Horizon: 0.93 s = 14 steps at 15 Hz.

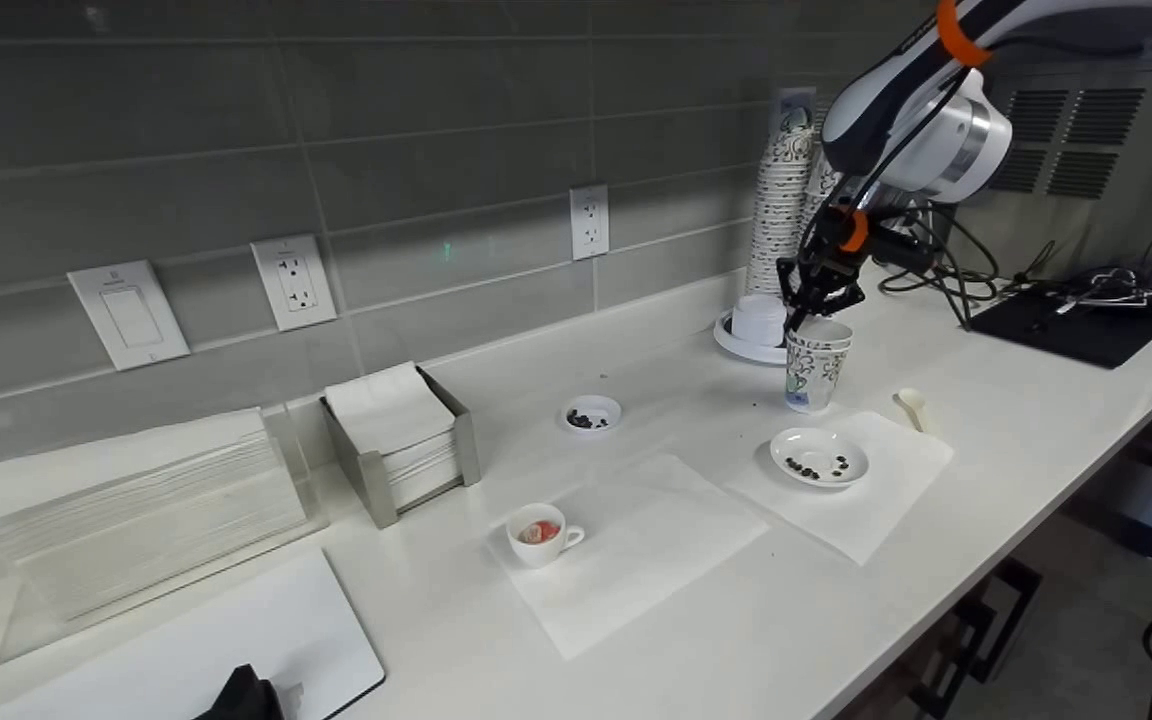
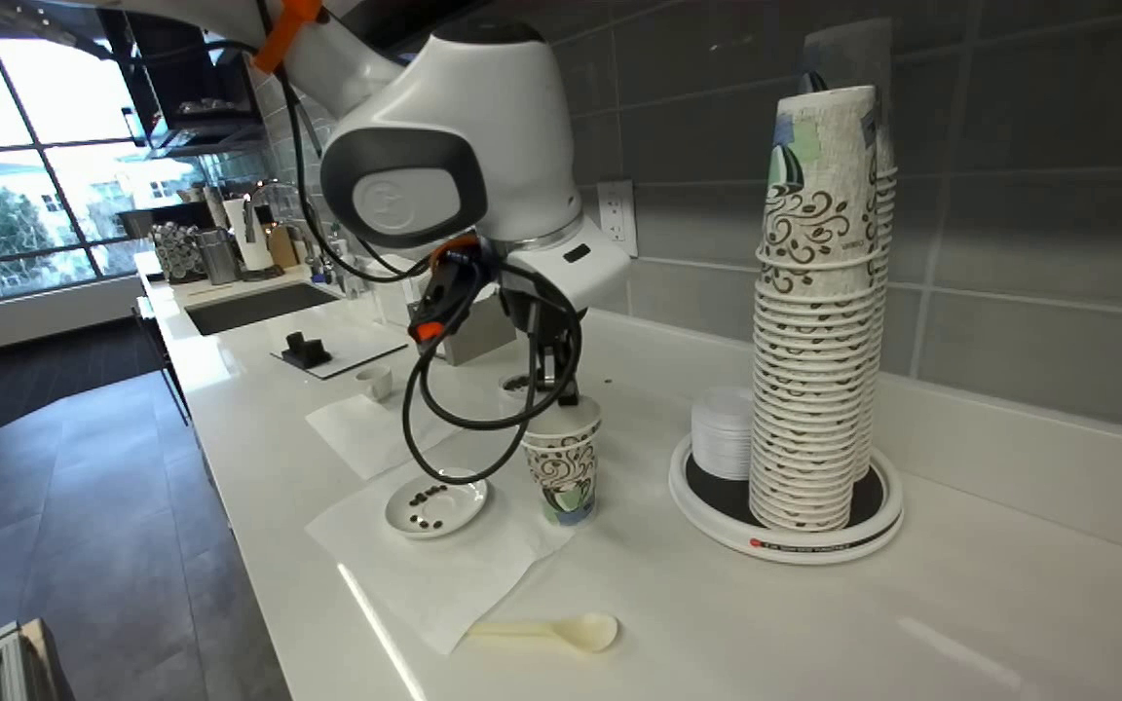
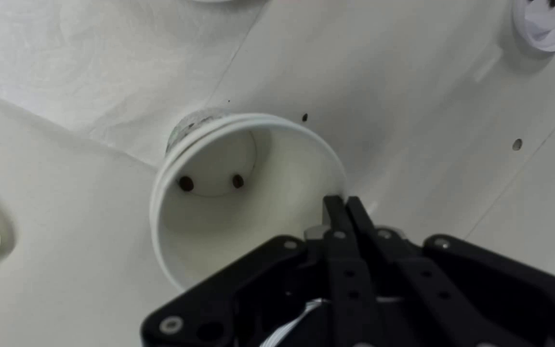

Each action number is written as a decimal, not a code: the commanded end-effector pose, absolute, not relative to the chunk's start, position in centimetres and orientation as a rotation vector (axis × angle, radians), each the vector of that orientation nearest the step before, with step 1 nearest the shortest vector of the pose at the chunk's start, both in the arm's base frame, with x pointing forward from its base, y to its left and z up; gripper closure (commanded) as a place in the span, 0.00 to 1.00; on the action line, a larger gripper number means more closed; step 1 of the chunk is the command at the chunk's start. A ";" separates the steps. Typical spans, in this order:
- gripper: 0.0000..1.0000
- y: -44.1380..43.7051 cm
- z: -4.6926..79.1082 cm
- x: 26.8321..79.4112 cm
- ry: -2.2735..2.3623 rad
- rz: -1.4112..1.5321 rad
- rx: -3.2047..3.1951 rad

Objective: Put the left cup in the right cup, then move the cups to the left

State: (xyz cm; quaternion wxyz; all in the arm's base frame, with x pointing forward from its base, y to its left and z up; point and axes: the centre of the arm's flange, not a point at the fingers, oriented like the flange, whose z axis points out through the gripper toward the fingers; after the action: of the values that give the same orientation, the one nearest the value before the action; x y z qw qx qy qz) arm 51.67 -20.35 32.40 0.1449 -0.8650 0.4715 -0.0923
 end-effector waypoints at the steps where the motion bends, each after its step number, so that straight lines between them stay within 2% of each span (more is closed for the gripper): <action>1: 0.96 -20.3 32.4 51.7 1.359 -0.266 -2.492; 14: 0.99 -21.9 30.1 52.4 1.372 -0.262 -2.473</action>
State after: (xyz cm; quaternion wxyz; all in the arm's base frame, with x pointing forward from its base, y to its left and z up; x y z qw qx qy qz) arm 51.87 -20.44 32.50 0.1471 -0.8628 0.4740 -0.0964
